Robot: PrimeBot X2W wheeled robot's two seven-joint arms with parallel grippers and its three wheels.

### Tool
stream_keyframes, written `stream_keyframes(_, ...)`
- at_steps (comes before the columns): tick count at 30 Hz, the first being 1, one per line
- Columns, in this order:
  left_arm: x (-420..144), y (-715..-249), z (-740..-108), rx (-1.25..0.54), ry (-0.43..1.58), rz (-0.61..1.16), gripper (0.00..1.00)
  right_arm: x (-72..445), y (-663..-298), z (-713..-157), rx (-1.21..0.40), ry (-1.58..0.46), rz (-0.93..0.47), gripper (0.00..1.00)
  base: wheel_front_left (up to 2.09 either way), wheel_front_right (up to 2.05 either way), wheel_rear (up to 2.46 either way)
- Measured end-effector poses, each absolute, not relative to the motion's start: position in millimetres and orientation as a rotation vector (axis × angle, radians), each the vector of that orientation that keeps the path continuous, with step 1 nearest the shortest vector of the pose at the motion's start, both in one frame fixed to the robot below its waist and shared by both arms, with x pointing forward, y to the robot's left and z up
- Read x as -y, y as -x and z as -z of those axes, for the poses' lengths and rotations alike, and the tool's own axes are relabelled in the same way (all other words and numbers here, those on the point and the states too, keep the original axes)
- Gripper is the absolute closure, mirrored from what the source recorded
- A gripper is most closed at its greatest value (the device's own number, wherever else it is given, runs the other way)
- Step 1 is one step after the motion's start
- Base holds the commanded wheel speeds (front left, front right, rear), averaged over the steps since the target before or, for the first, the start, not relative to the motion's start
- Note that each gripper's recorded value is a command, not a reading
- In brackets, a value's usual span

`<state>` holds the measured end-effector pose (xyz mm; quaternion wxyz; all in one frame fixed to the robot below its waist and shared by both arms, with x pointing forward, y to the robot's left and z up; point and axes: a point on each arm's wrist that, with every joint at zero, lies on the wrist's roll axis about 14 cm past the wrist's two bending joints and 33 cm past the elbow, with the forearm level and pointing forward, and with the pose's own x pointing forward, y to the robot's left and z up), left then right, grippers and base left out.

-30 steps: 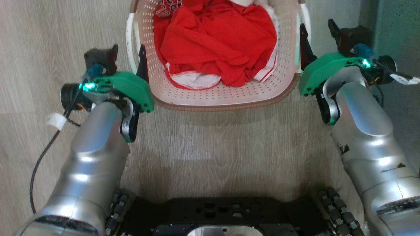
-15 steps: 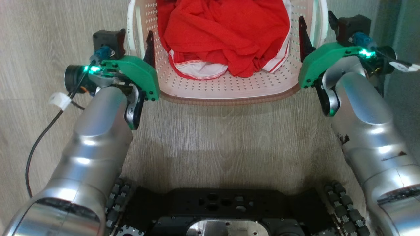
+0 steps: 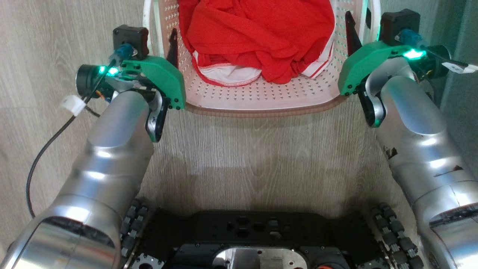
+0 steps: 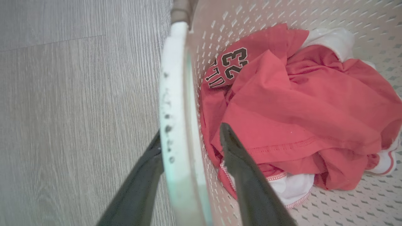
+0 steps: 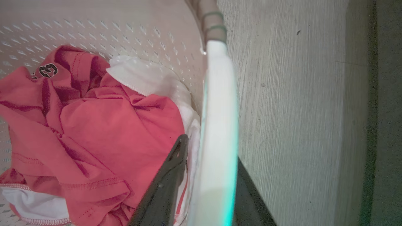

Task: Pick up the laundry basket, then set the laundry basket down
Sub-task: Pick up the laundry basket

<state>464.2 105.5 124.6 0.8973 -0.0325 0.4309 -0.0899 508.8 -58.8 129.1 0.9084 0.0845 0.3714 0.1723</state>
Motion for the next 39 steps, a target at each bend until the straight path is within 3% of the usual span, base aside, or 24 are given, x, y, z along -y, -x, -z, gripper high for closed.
stream_keyframes(2,-103.4,-463.2,-124.0,-0.895,0.061,0.199,0.69,58.2,-507.4,-128.0,-0.771,-0.173,-0.359,0.66,0.00,0.00,0.00)
stream_keyframes(3,-102.7,-462.5,-123.8,-0.897,0.058,0.203,1.00,57.5,-506.8,-127.8,-0.772,-0.171,-0.363,0.73,0.00,0.00,0.00)
stream_keyframes(5,-103.7,-461.5,-123.5,-0.901,0.067,0.194,1.00,57.9,-506.2,-128.1,-0.775,-0.177,-0.358,1.00,0.00,0.00,0.00)
stream_keyframes(23,-96.1,-450.2,-147.4,-0.906,0.068,0.202,1.00,62.3,-505.0,-158.9,-0.770,-0.200,-0.339,1.00,0.00,0.00,0.00)
stream_keyframes(39,-91.9,-410.6,-194.6,-0.941,0.075,0.237,1.00,67.6,-454.2,-203.0,-0.861,-0.219,-0.320,1.00,0.00,0.00,0.00)
